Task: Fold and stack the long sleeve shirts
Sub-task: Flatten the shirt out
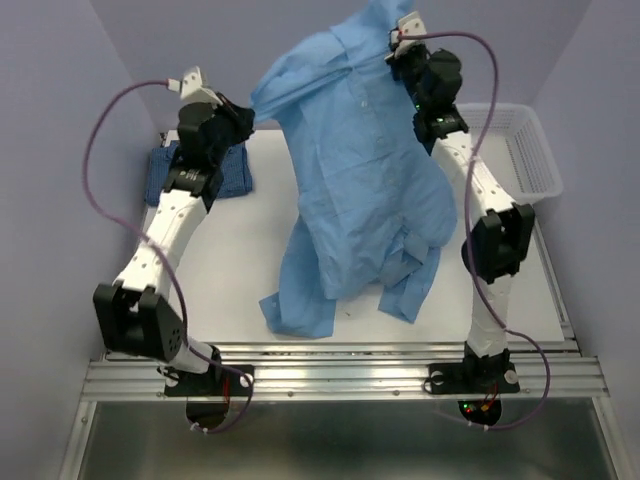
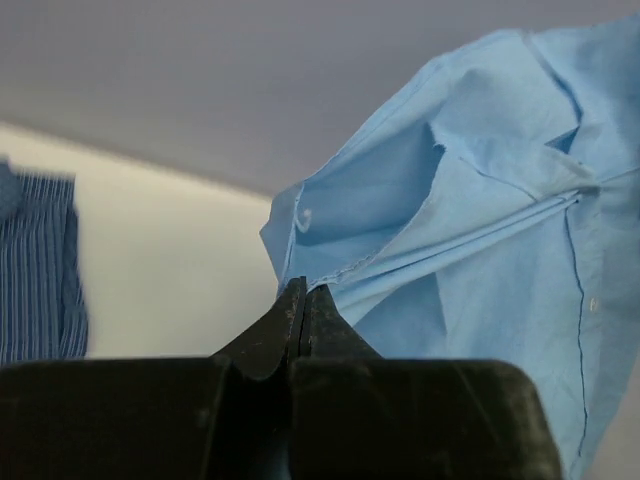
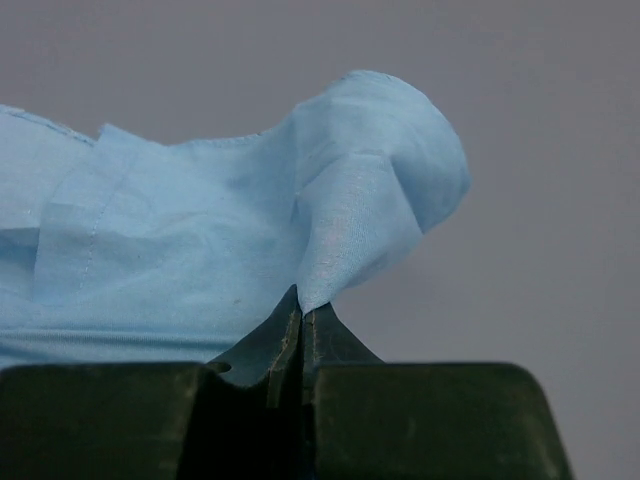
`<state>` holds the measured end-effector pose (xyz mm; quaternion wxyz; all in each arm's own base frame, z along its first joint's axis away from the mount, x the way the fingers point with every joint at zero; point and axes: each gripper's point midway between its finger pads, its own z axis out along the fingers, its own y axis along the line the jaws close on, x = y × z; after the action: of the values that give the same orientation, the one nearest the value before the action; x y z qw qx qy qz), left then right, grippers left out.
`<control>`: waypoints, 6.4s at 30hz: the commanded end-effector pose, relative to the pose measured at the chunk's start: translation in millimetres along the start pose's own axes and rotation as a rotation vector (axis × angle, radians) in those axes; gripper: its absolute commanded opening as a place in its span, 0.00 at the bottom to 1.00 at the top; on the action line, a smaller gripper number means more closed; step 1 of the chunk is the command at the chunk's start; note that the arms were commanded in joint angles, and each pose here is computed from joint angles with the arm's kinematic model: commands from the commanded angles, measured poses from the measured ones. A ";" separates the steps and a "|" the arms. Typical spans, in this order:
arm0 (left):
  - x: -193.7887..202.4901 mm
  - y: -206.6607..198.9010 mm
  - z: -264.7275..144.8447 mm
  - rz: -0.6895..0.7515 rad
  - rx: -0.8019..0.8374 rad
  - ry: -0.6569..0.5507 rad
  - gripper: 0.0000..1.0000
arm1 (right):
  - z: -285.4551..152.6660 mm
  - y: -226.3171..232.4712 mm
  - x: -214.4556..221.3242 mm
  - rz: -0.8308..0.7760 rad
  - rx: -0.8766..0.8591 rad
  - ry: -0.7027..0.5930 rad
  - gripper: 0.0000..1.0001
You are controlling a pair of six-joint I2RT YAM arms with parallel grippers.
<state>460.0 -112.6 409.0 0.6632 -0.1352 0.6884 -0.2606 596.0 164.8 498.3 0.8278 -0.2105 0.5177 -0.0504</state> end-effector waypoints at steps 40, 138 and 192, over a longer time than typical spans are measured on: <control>97.9 169.6 -17.9 -0.038 -0.491 0.247 0.99 | -427.2 285.9 244.6 0.706 -0.464 1.513 1.00; -173.2 -109.5 -228.2 0.106 0.379 -0.527 0.00 | -276.3 -132.0 -250.0 0.070 0.431 -0.168 0.01; 78.5 122.4 46.9 0.076 -0.452 0.175 0.99 | -197.2 88.6 178.9 0.397 -0.128 0.794 1.00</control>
<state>536.1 -34.6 254.9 0.5416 -0.2642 0.7969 -0.0421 510.6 163.2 209.2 0.4981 -0.2116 0.8346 0.1029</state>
